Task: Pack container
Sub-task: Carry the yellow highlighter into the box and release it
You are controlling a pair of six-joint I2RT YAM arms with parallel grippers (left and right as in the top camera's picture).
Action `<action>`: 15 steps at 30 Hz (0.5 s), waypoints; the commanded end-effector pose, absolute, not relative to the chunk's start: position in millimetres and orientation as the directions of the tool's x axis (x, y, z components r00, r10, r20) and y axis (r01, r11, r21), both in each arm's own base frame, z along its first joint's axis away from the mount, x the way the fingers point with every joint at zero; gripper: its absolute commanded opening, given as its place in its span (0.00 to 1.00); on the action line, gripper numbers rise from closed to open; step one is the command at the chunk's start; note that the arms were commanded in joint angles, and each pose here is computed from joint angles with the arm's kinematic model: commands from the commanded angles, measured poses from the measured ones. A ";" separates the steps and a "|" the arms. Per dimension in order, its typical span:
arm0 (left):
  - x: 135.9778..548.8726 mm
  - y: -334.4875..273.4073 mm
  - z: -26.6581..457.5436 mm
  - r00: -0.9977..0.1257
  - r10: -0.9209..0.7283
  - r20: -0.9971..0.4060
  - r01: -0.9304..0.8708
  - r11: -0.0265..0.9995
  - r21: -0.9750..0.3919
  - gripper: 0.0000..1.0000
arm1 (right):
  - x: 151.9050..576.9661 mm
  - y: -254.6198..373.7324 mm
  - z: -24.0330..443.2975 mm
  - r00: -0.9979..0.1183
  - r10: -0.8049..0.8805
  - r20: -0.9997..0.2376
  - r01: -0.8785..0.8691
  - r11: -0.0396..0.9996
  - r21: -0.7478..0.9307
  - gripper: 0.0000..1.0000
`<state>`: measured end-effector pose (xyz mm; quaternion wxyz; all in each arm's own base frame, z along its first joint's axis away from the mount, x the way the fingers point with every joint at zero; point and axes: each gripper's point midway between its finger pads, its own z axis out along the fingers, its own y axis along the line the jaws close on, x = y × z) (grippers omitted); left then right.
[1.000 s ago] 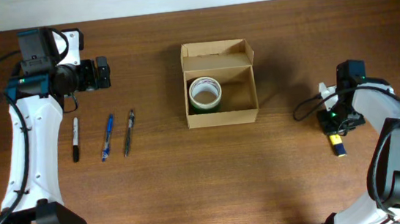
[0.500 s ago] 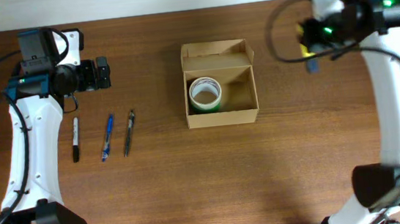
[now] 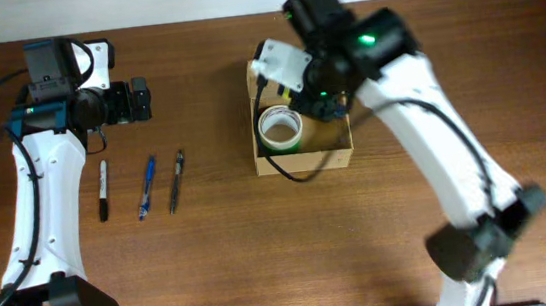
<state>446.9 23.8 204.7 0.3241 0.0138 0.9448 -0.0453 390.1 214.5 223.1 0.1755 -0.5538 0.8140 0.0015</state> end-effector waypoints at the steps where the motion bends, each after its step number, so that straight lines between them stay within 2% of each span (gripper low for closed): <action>1: 449.8 23.4 206.2 -0.785 0.012 -0.619 0.073 0.995 -0.074 0.99 | 399.6 206.5 178.3 -0.316 -0.931 -0.180 -0.927 0.344 -0.152 0.04; 7: 449.8 23.4 206.2 -0.785 0.012 -0.619 0.073 0.995 -0.074 0.99 | 402.0 207.5 128.8 -0.310 -0.946 -0.091 -0.946 0.317 -0.071 0.04; 15: 449.8 23.4 206.2 -0.785 0.012 -0.619 0.073 0.995 -0.074 0.99 | 397.9 211.5 122.4 -0.258 -0.962 -0.095 -0.964 0.262 -0.039 0.04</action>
